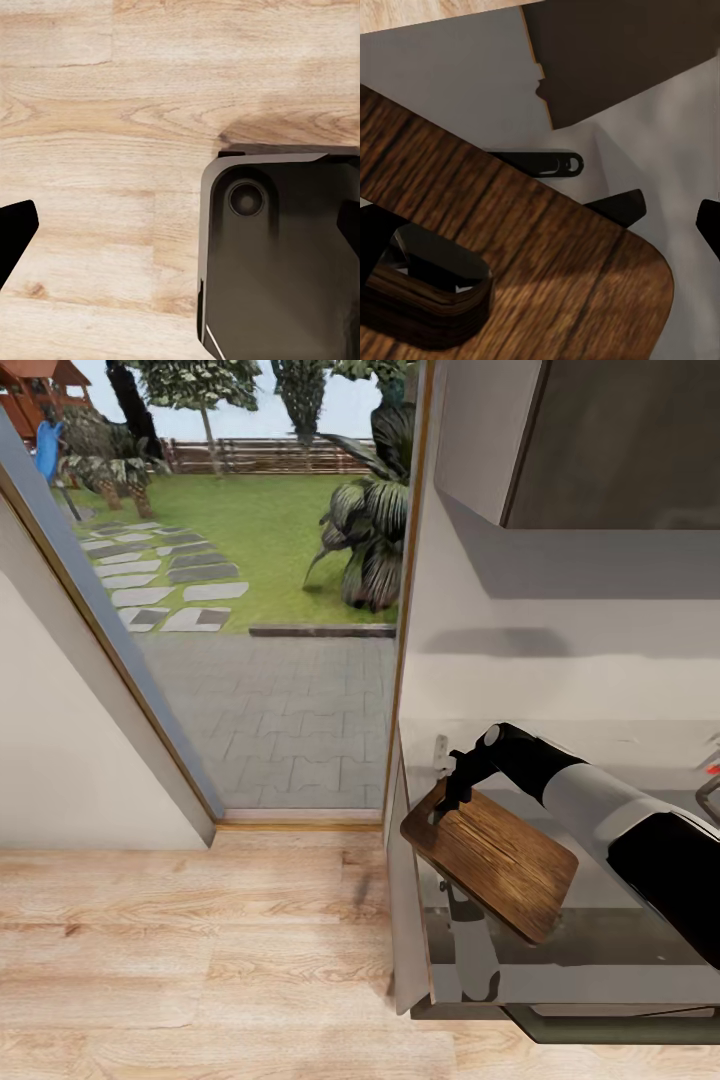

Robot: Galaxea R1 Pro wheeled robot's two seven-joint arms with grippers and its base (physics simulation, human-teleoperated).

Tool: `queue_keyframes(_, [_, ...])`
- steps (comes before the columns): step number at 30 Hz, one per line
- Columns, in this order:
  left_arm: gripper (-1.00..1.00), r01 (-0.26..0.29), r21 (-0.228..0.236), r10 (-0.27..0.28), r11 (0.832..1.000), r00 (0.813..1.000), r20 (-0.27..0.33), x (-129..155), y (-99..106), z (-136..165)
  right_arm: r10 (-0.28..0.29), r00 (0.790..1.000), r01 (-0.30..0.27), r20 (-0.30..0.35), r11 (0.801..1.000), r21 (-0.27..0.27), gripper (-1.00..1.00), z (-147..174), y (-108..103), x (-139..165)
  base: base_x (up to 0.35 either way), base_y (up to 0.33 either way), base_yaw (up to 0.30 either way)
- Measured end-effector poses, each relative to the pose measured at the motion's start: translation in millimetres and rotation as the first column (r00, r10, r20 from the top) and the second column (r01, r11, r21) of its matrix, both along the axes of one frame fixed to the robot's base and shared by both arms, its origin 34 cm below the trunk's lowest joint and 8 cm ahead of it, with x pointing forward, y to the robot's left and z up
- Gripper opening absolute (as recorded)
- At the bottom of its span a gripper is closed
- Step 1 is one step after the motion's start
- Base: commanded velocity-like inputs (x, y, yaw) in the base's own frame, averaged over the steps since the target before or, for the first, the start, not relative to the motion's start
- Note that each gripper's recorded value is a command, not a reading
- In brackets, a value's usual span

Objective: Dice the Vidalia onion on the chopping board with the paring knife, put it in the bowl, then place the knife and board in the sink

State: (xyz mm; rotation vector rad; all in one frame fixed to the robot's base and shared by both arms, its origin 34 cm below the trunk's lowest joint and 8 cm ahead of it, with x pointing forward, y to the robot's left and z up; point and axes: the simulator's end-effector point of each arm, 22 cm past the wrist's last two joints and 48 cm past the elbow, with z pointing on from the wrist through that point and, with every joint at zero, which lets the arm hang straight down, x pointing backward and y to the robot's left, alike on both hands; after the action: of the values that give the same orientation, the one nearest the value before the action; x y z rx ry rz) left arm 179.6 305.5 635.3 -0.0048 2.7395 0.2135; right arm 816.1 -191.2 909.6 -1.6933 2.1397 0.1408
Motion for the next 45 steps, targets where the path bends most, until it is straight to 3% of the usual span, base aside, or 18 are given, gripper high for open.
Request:
queue_keyframes(23, [1.00,0.000,0.000,0.000,1.000,1.000,0.000,0.0,-0.2,0.0,0.001,1.000,-0.001,0.008,1.000,-0.004,1.00,0.5,0.0,1.5,0.000,0.000,0.000])
queue_keyframes(24, [1.00,0.000,0.000,0.000,1.000,1.000,0.000,0.0,-0.2,0.0,0.002,1.000,-0.002,0.008,1.000,-0.005,-1.00,0.5,0.1,1.5,0.000,0.000,0.000])
queue_keyframes(45, [1.00,0.000,0.000,0.000,1.000,1.000,0.000,0.0,0.0,-0.1,-0.002,1.000,0.002,0.012,1.000,0.000,-1.00,-0.1,1.1,2.5,0.000,0.000,0.000])
